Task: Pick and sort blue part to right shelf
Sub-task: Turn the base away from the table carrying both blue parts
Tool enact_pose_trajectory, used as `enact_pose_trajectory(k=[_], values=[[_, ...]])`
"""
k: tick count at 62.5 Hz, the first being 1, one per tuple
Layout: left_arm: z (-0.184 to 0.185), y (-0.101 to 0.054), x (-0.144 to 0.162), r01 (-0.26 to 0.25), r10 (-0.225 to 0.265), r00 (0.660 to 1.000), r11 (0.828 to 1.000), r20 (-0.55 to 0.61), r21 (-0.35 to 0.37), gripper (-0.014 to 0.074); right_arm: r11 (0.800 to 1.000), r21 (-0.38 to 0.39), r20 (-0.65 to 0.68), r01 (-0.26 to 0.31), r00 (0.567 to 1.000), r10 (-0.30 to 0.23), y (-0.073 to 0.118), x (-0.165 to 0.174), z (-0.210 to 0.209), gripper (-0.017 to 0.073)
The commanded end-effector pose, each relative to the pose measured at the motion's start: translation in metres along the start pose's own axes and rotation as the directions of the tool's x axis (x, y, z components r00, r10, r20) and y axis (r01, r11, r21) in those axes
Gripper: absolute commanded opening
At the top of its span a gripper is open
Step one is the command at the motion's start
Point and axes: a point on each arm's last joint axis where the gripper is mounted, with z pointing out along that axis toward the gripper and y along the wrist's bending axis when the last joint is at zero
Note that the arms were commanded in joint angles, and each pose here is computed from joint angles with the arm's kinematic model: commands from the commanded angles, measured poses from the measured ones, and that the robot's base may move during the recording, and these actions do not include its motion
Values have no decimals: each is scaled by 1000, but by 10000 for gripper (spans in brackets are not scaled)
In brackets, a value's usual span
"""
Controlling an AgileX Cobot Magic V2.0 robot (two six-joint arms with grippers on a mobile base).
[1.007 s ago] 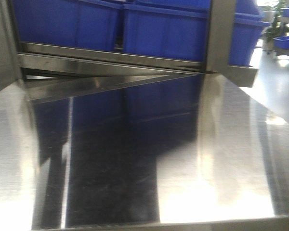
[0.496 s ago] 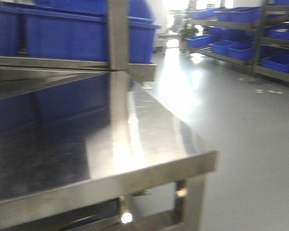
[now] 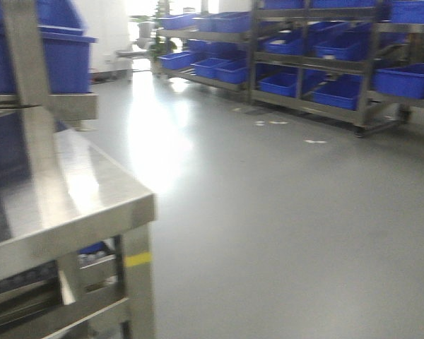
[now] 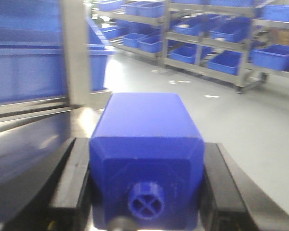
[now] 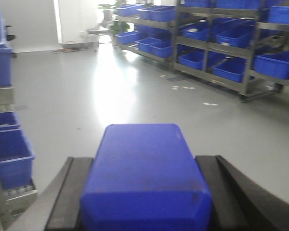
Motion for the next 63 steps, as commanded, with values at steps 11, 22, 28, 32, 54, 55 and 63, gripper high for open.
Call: enact_pose_trajectory(k=[11,22,28,32,54,55,63], values=[[-1,0,-17,2,-1,994,1000,109,-5,386,1000,3,118,22,993,-22,0,-18,-2,407],[-1,0,-17,2,-1,994,1000,109,-5,386,1000,3,118,22,993,-22,0,-18,-2,407],[-1,0,-17,2,-1,994,1000,109,-5,386,1000,3,118,22,993,-22,0,-18,-2,407],[-1,0,-17,2,-1,994,1000,109,-5,386,1000,3,118,22,993,-22,0,-18,-2,407],[-1,0,-17,2,-1,994,1000,109,-5,386,1000,3,118,22,993,-22,0,-18,-2,407],[-1,0,-17,2,-1,994,1000,109,-5,386,1000,3,118,22,993,-22,0,-18,-2,407],[-1,0,-17,2,-1,994,1000,109,-5,386,1000,3,118,22,993,-22,0,-18,-2,407]])
